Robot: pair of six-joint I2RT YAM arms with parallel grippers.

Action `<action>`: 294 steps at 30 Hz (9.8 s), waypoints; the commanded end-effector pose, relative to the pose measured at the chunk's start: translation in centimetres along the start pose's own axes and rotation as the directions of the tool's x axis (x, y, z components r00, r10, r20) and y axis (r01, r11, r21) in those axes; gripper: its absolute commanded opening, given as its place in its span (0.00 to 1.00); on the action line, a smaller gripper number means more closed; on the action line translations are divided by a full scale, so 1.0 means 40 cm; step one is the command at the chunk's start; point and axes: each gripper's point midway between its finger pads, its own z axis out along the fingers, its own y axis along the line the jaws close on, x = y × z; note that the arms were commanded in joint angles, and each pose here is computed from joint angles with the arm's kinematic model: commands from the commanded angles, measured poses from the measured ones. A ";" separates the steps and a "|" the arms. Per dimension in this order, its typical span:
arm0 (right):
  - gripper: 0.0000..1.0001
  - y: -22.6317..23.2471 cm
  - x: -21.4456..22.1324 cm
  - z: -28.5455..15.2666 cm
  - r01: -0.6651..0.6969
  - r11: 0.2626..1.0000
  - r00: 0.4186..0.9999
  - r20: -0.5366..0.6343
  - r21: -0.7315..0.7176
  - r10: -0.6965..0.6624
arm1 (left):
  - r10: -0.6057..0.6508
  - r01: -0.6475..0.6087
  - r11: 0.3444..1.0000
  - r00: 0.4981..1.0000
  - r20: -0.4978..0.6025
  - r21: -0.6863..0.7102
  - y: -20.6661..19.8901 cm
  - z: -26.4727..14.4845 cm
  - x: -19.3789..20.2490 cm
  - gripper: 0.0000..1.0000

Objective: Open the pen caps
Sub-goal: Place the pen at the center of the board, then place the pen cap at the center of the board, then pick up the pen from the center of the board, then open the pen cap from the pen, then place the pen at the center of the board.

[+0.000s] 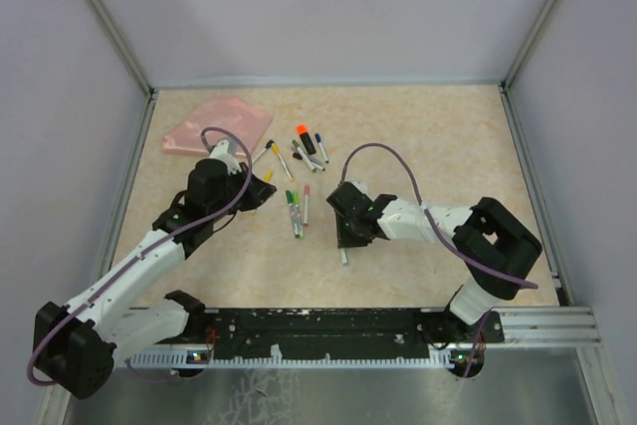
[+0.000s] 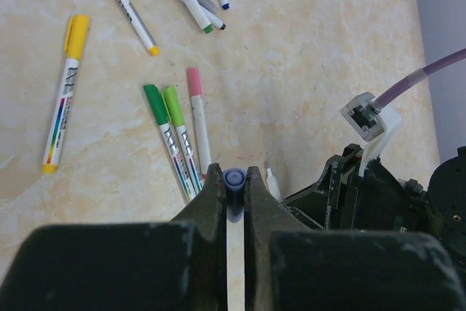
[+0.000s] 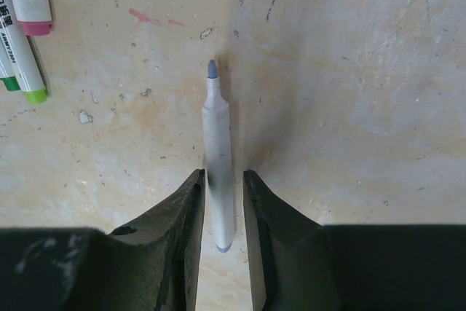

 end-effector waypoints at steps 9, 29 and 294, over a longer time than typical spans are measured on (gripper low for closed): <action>0.40 0.016 -0.022 -0.043 0.056 0.998 0.998 0.037 -0.014 -0.055 | -0.057 0.058 0.998 0.997 -0.052 0.031 -0.013 -0.007 0.032 0.00; 0.77 -0.079 -0.154 -0.288 0.154 0.956 0.862 0.506 -0.251 -0.006 | -0.131 0.098 0.985 0.958 -0.253 -0.139 -0.113 0.199 0.221 0.01; 0.01 -0.055 -0.001 -0.097 0.023 0.968 0.998 0.069 -0.249 -0.006 | -0.108 0.071 0.868 0.993 0.047 0.492 -0.164 -0.064 -0.172 0.00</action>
